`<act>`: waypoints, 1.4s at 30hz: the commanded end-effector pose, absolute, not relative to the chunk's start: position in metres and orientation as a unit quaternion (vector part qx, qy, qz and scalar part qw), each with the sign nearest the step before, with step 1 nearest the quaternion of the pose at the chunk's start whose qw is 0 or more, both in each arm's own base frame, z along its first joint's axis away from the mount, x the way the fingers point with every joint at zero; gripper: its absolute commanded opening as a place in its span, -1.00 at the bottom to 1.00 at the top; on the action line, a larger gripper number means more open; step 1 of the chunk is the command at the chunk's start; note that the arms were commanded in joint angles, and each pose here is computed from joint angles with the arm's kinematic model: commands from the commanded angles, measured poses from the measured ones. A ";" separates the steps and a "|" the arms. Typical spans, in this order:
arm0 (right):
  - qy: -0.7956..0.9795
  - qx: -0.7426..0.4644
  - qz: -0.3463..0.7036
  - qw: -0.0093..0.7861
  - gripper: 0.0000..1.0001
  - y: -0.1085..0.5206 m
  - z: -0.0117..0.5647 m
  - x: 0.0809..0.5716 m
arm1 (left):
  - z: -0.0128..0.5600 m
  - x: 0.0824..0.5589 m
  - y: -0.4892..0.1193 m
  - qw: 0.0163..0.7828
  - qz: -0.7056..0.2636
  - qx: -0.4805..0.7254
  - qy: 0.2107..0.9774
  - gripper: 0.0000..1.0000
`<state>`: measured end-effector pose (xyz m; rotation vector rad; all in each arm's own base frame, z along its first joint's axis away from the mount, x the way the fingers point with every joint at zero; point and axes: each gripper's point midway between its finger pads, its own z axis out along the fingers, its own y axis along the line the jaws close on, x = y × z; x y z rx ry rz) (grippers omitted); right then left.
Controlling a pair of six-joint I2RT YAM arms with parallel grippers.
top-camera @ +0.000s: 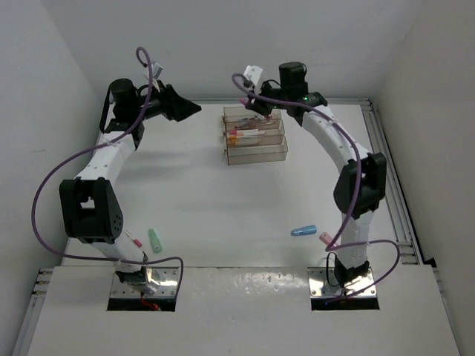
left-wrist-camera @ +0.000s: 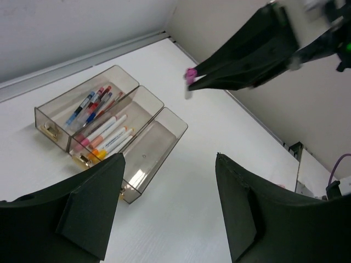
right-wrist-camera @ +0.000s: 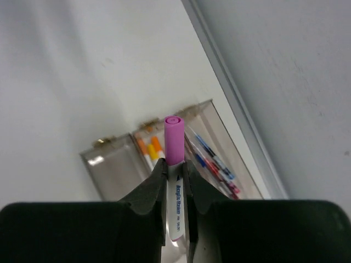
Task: Sort the stationery into containers
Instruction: Place the pen in the storage box.
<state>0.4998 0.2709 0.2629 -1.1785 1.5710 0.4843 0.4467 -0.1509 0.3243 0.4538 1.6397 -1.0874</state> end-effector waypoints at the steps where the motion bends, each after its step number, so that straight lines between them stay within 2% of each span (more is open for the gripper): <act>1: 0.595 -0.613 0.060 0.516 -1.00 0.266 0.220 0.534 | 0.332 0.440 -0.140 0.551 -0.439 0.197 0.681 0.46; 7: 0.592 -0.649 -0.001 0.478 -1.00 0.260 0.162 0.578 | 0.319 0.434 -0.133 0.550 -0.428 0.192 0.691 0.47; 15: 0.596 -0.664 -0.017 0.452 -0.99 0.253 0.109 0.590 | 0.311 0.427 -0.123 0.554 -0.408 0.193 0.700 0.47; 16: 0.599 -0.664 -0.015 0.447 -0.75 0.253 0.103 0.589 | 0.306 0.427 -0.120 0.550 -0.403 0.187 0.707 0.47; 19: 0.610 -0.659 -0.004 0.439 -0.30 0.254 0.095 0.585 | 0.303 0.427 -0.114 0.552 -0.383 0.189 0.716 0.48; 20: 0.618 -0.655 0.003 0.435 -0.07 0.254 0.091 0.582 | 0.303 0.428 -0.111 0.559 -0.368 0.202 0.715 0.48; 22: 0.630 -0.646 0.013 0.430 0.16 0.254 0.090 0.578 | 0.298 0.428 -0.108 0.554 -0.353 0.204 0.726 0.48; 25: 0.654 -0.622 0.026 0.429 0.29 0.253 0.099 0.570 | 0.290 0.427 -0.102 0.549 -0.314 0.246 0.735 0.48; 27: 0.671 -0.596 0.035 0.440 0.30 0.251 0.114 0.566 | 0.289 0.430 -0.097 0.553 -0.289 0.268 0.734 0.48; 31: 0.757 -0.467 0.127 0.439 0.19 0.232 0.163 0.532 | 0.284 0.430 -0.090 0.543 -0.259 0.311 0.736 0.45; 32: 0.757 -0.447 0.162 0.449 0.13 0.228 0.192 0.516 | 0.279 0.427 -0.090 0.537 -0.253 0.326 0.736 0.46; 34: 0.803 -0.393 0.216 0.393 0.10 0.198 0.176 0.479 | 0.272 0.424 -0.094 0.532 -0.247 0.339 0.736 0.45; 35: 0.804 -0.381 0.223 0.398 0.05 0.186 0.196 0.461 | 0.270 0.423 -0.094 0.532 -0.244 0.341 0.735 0.45; 36: 0.833 -0.355 0.239 0.349 0.04 0.166 0.167 0.431 | 0.266 0.422 -0.099 0.528 -0.248 0.345 0.735 0.45; 40: 0.870 -0.311 0.226 0.308 0.06 0.116 0.155 0.354 | 0.256 0.420 -0.114 0.524 -0.249 0.362 0.730 0.45; 41: 0.885 -0.304 0.220 0.274 0.08 0.107 0.132 0.326 | 0.253 0.420 -0.116 0.522 -0.249 0.363 0.731 0.45; 42: 0.890 -0.308 0.184 0.282 0.10 0.091 0.139 0.309 | 0.250 0.422 -0.116 0.520 -0.250 0.363 0.732 0.45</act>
